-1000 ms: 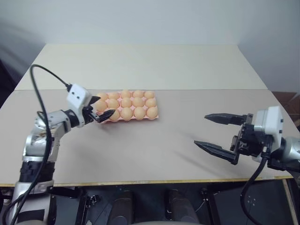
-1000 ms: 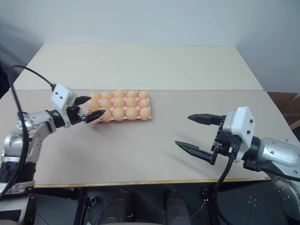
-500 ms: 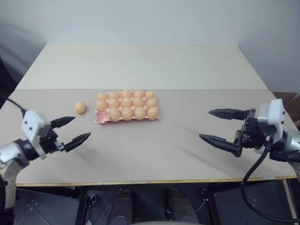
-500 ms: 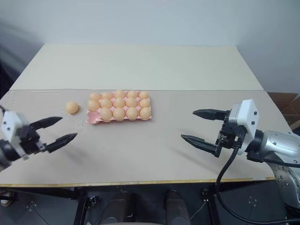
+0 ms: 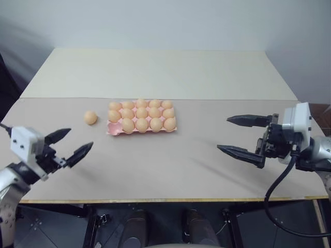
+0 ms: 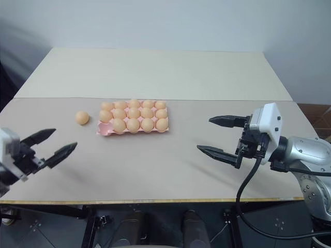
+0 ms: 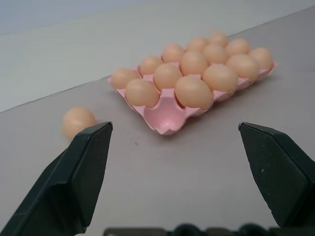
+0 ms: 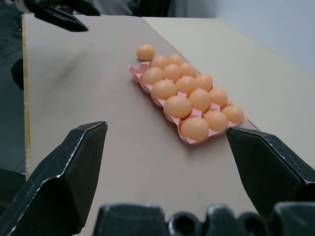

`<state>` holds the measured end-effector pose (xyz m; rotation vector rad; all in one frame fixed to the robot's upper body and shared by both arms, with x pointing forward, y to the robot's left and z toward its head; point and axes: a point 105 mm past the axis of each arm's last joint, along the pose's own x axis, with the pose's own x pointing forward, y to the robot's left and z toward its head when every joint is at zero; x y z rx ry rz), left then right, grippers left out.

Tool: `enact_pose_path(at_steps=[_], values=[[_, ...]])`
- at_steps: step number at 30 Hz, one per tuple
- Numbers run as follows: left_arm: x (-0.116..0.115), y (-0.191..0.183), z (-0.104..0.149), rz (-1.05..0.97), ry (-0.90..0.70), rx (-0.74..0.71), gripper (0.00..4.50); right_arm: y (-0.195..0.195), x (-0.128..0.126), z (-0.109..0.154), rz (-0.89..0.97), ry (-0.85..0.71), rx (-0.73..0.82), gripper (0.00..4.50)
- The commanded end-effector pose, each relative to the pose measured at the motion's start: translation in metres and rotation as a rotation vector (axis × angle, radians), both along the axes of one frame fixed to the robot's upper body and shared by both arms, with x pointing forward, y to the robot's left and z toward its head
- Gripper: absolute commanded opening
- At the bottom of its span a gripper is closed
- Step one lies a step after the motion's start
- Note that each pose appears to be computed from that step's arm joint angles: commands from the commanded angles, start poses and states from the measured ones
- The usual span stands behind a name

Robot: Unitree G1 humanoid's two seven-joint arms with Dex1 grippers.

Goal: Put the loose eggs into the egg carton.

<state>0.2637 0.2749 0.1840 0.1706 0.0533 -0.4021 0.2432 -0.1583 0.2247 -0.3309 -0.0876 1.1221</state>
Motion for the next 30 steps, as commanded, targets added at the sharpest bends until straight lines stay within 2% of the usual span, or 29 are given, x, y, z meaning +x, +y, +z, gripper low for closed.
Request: enact_pose_path(at_steps=[1,4,10,20,24,29,30], values=[[0.032,0.013,-0.002,0.171,0.043,-0.013,4.47,0.002,-0.002,0.007,0.000,-0.038,-0.010,4.50],[0.061,0.022,-0.003,0.273,0.058,-0.013,4.47,0.003,-0.003,0.006,-0.006,-0.041,-0.009,4.50],[0.103,0.042,-0.012,0.404,0.129,-0.001,4.47,0.004,-0.008,0.006,-0.017,-0.039,-0.009,4.50],[0.146,0.034,-0.048,0.389,0.281,0.044,4.47,0.000,-0.012,0.009,-0.036,-0.045,-0.024,4.50],[0.157,0.025,-0.056,0.361,0.297,0.043,3.60,-0.002,-0.011,0.010,-0.038,-0.049,-0.028,4.50],[0.159,0.021,-0.060,0.342,0.299,0.045,2.05,-0.004,-0.012,0.009,-0.047,-0.049,-0.027,4.50],[0.159,0.022,-0.059,0.343,0.295,0.042,1.87,-0.004,-0.013,0.008,-0.048,-0.048,-0.026,4.50]])
